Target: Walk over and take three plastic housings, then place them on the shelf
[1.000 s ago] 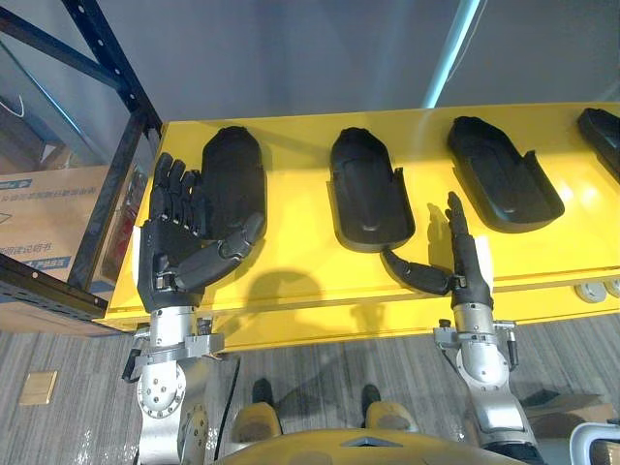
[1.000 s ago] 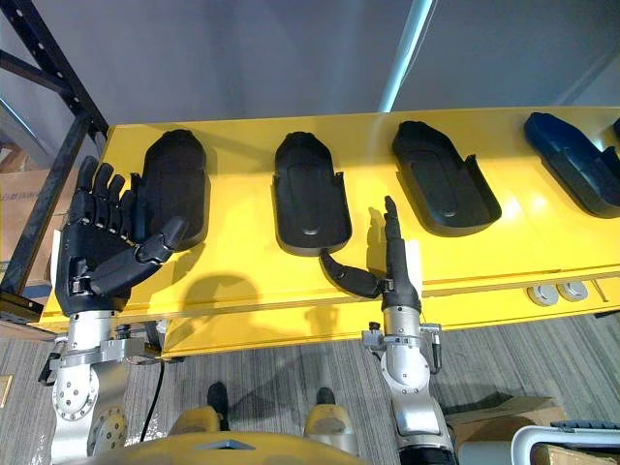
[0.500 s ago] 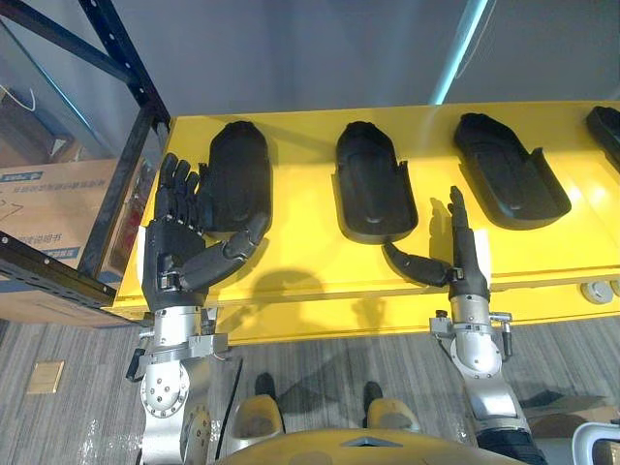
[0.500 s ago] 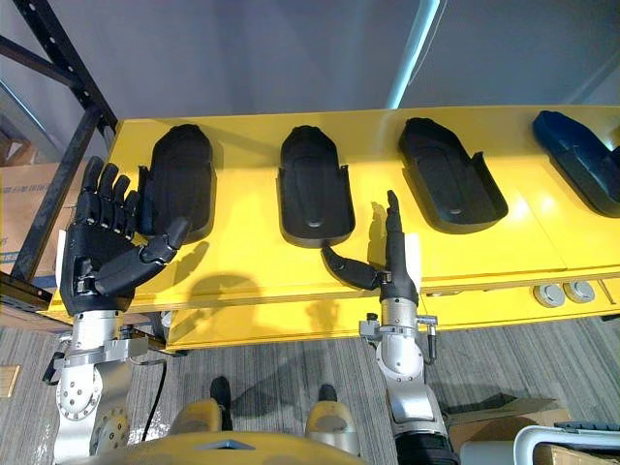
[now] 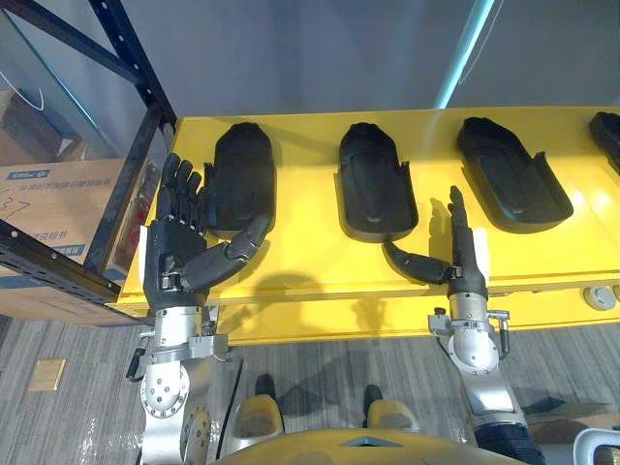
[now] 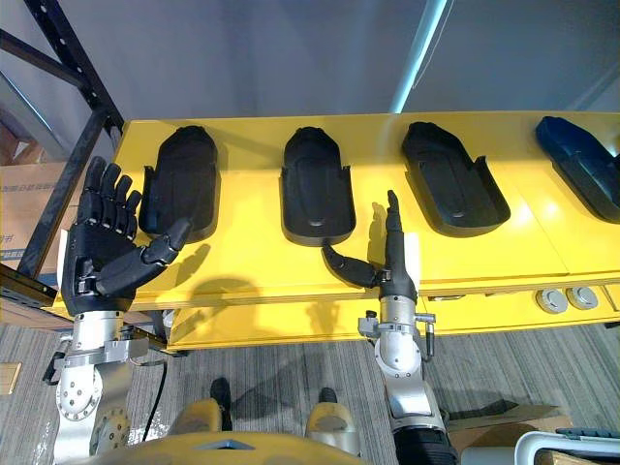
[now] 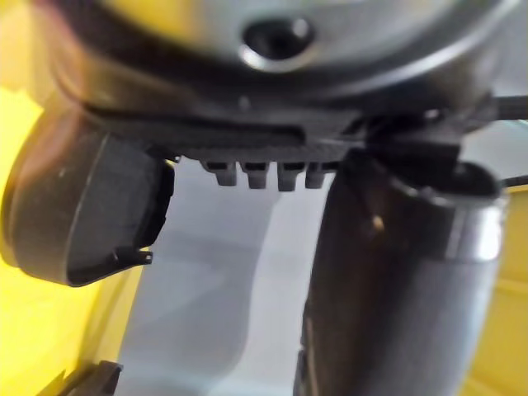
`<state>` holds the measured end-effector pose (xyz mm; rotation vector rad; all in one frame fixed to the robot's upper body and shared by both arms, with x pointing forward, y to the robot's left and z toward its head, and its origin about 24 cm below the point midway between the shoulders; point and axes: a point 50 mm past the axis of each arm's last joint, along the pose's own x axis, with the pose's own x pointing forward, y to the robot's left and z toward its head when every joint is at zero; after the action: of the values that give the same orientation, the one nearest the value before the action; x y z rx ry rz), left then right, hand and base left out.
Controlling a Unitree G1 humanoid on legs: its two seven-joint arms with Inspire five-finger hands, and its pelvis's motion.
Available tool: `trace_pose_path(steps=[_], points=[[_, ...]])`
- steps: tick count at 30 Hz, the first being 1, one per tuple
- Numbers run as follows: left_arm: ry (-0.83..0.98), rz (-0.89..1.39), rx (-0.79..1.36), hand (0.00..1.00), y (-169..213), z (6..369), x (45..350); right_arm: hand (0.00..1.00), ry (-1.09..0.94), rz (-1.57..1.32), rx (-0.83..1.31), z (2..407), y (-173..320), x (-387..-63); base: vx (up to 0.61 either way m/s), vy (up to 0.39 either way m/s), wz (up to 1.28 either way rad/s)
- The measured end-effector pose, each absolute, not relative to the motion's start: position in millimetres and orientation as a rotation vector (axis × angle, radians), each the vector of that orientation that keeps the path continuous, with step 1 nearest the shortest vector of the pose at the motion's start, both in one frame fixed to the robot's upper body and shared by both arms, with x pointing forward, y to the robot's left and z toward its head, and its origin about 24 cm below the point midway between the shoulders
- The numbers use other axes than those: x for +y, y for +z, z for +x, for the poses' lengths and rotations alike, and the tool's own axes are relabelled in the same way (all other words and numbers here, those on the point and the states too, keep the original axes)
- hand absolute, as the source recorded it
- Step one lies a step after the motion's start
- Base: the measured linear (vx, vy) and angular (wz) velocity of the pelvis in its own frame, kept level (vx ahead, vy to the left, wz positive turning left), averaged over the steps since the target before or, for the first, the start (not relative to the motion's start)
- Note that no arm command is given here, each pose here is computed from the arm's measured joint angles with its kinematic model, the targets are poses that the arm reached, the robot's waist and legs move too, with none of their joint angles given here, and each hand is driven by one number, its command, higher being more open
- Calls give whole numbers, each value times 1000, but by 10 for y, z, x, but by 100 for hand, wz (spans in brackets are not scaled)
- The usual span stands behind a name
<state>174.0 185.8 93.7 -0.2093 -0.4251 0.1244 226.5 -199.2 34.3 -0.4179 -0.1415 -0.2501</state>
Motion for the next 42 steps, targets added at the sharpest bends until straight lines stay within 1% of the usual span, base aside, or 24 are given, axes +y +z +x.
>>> trace_pose_path(steps=[9, 14, 18, 22, 27, 29, 31, 34, 38, 42], points=[[121, -209, -417, 100, 917, 1742, 1858, 100, -260, -417, -141, 2268, 336, -1992, 0, 0, 0], [127, -204, -416, 100, 915, 1737, 1867, 100, -269, -404, -159, 2135, 374, -1976, 0, 0, 0], [186, -96, -412, 100, 920, 1725, 1904, 100, -280, -385, -250, 1936, 506, -1951, 25, -3, -2], [290, 62, -414, 100, 933, 1710, 1952, 100, -391, -346, -353, 1835, 650, -1982, 16, -2, -2], [373, 189, -394, 100, 910, 1652, 2037, 100, -478, -342, -372, 1777, 673, -2080, 0, 0, 0], [418, 299, -368, 100, 878, 1606, 2071, 100, -510, -329, -385, 1699, 685, -2084, -7, -13, 7], [451, 355, -353, 100, 862, 1581, 2099, 100, -507, -328, -414, 1685, 712, -2084, -28, -13, 8], [473, 397, -344, 100, 847, 1555, 2113, 100, -505, -320, -451, 1670, 741, -2072, -44, -14, 18], [471, 397, -344, 100, 847, 1553, 2115, 100, -473, -327, -460, 1683, 750, -2050, -12, -9, 22], [383, 374, -342, 100, 855, 1565, 2108, 100, -408, -368, -486, 1733, 786, -1997, 2, 0, 11]])
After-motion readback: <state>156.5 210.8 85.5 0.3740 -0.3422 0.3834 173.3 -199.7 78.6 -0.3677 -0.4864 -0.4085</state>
